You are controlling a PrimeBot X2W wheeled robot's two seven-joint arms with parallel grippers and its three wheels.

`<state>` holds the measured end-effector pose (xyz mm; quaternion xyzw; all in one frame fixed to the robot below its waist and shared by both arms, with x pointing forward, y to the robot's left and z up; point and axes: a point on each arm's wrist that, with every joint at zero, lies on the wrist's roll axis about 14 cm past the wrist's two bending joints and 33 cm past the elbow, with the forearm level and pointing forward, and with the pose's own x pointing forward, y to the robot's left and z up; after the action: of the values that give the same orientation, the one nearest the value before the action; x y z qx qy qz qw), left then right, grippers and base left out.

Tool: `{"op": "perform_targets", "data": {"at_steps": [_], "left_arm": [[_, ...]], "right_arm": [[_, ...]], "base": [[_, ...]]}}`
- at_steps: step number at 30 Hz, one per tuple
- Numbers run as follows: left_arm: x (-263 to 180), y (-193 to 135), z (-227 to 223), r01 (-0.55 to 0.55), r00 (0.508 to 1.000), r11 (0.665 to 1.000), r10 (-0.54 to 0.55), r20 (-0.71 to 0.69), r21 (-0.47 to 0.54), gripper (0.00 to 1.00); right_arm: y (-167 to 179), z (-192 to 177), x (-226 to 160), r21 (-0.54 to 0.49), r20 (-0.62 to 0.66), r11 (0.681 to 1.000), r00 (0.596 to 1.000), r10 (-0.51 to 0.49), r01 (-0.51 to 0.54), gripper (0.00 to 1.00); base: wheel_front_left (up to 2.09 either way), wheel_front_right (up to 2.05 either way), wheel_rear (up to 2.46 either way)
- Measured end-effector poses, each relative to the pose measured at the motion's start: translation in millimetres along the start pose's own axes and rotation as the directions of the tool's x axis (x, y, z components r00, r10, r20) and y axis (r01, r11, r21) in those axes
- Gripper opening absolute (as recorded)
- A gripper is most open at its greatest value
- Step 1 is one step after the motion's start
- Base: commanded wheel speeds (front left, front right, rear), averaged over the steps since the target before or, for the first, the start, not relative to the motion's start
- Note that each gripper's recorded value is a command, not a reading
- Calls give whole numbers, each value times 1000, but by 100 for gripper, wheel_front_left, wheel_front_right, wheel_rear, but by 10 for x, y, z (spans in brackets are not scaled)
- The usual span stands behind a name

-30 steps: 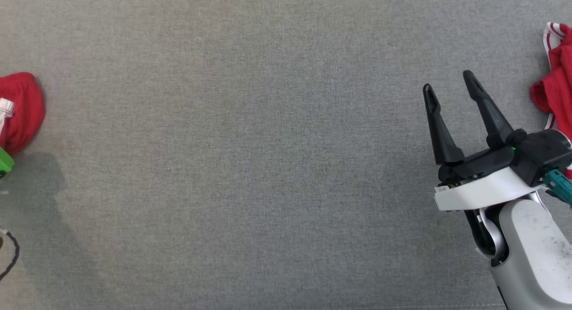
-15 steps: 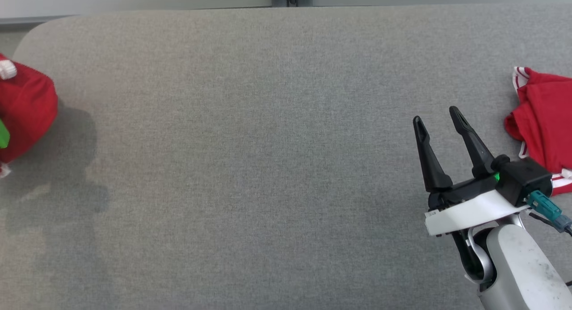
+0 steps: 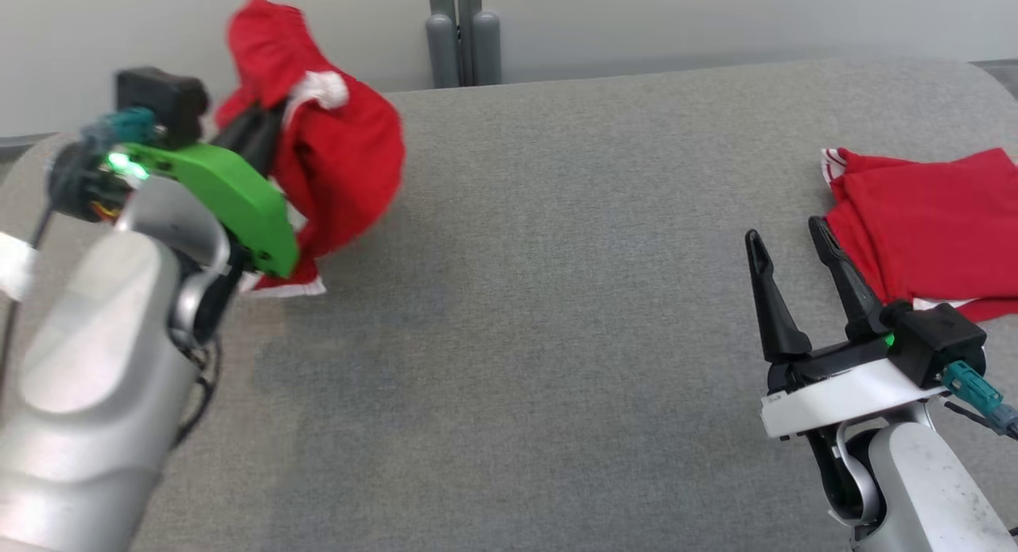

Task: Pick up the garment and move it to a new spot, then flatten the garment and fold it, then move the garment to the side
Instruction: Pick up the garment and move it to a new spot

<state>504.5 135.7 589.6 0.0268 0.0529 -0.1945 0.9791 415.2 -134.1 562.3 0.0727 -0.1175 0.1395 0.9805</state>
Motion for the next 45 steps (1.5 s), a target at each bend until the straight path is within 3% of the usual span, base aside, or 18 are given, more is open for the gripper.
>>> {"op": "perform_targets", "data": {"at_steps": [4, 7, 15, 16, 17, 23, 29, 37, 45], "left_arm": [[78, -760, -179, 144, 990, 987, -143, 10, -77, 0], [114, -1138, -342, 202, 979, 973, -203, 4, -112, 0], [148, -1811, -1142, 284, 941, 940, -311, -132, -189, 0], [143, -1890, -1231, 297, 932, 934, -329, -153, -200, 42], [128, -1935, -1330, 303, 924, 932, -339, -178, -199, 100], [125, -1974, -1371, 310, 926, 933, -340, -164, -182, 100], [109, -1715, -1082, 260, 961, 953, -272, -58, -158, 100], [-143, -911, -623, 72, 993, 991, -60, 103, -113, 100], [-792, -219, -529, -148, 966, 978, 175, 192, -147, 100]], "right_arm": [[-151, 61, -106, -12, 8, 999, 999, -50, 50, 100], [-224, 84, -176, -19, 9, 997, 997, -75, 75, 100], [-421, 47, -383, -31, -20, 989, 989, -145, 144, 100], [-444, 43, -407, -34, -24, 988, 988, -152, 151, 100], [-459, 36, -430, -36, -28, 987, 987, -157, 156, 100], [-501, 58, -505, -43, -30, 985, 985, -171, 169, 100], [-414, 63, -519, -34, -28, 989, 989, -148, 147, 100], [-200, 112, -477, -12, -8, 996, 996, -92, 92, 100], [-89, 87, -497, -7, -16, 998, 998, -59, 59, 100]], "base": [[0, 0, 0], [0, 0, 0], [0, 0, 0], [0, 0, 0], [0, 0, 0], [0, 0, 0], [0, 0, 0], [0, 0, 0], [0, 0, 0]]}}
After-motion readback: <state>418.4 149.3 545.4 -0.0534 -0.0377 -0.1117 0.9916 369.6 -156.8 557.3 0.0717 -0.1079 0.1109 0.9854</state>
